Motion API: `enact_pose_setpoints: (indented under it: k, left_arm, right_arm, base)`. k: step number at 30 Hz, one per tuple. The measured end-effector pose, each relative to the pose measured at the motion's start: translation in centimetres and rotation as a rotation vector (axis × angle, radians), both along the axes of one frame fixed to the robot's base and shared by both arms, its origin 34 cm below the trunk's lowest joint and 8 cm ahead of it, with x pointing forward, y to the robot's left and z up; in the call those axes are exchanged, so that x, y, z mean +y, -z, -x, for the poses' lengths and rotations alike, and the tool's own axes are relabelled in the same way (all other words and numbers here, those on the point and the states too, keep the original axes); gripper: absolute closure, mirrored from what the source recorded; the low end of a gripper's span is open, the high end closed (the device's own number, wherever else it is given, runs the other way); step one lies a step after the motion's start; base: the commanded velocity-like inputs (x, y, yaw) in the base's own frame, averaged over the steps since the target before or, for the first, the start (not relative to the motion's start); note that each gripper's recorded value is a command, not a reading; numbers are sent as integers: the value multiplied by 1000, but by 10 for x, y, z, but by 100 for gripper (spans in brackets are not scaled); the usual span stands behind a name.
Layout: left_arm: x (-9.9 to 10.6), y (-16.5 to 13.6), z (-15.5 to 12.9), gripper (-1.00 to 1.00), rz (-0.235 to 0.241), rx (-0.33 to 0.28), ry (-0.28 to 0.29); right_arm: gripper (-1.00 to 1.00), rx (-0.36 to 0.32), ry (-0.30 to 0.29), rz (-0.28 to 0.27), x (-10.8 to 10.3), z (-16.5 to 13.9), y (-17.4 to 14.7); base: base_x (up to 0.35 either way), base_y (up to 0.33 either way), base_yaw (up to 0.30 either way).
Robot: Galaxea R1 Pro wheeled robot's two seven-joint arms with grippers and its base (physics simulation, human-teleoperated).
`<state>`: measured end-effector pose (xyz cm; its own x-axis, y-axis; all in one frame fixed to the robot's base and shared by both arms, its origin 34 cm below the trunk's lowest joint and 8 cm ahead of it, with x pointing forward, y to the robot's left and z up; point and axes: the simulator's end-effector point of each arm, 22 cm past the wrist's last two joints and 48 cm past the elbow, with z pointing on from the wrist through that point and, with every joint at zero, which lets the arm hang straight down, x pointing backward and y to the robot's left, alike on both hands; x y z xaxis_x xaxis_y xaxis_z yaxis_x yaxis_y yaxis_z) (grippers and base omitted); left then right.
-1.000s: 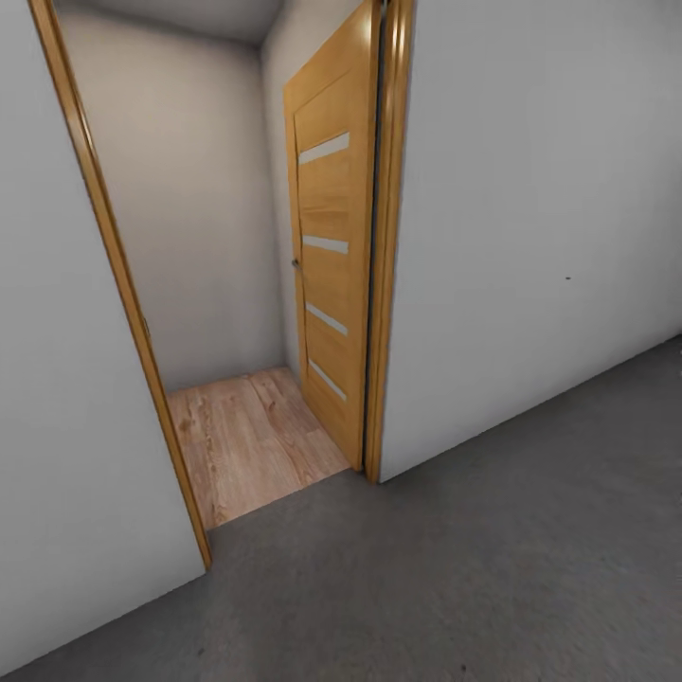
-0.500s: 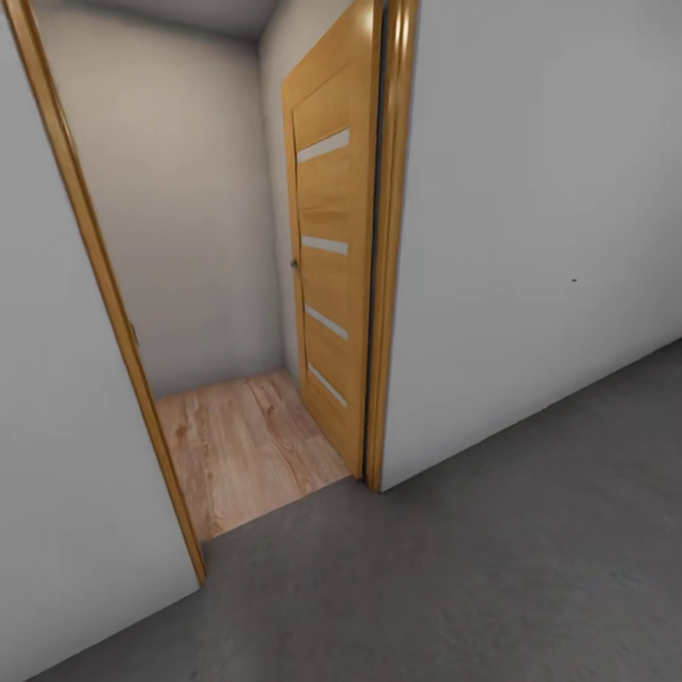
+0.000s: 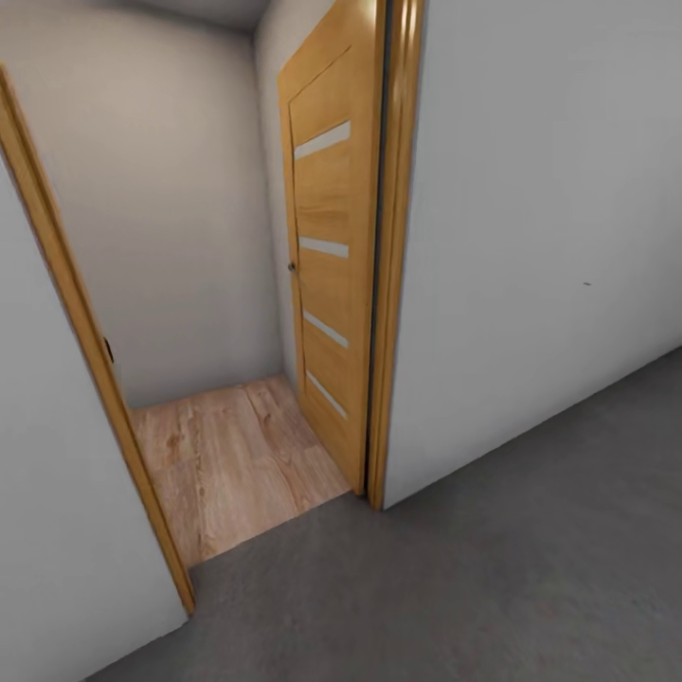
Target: Move the two storage containers from the living room to the garage. In the garage, place one container on the floor and stack the other container on top of it (either order is fine).
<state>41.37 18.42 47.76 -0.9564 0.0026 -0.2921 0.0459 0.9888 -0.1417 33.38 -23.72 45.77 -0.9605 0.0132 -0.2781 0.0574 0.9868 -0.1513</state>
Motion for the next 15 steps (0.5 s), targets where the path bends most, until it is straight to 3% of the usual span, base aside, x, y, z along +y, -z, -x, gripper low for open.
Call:
enact_pose_setpoints:
  k: [15]
  left_arm:
    - [0, 0, -1, -100, 1, -2, 0]
  right_arm:
    - [-100, 3, -5, -2, 2, 1, 0]
  base:
    - [20, 0, 0]
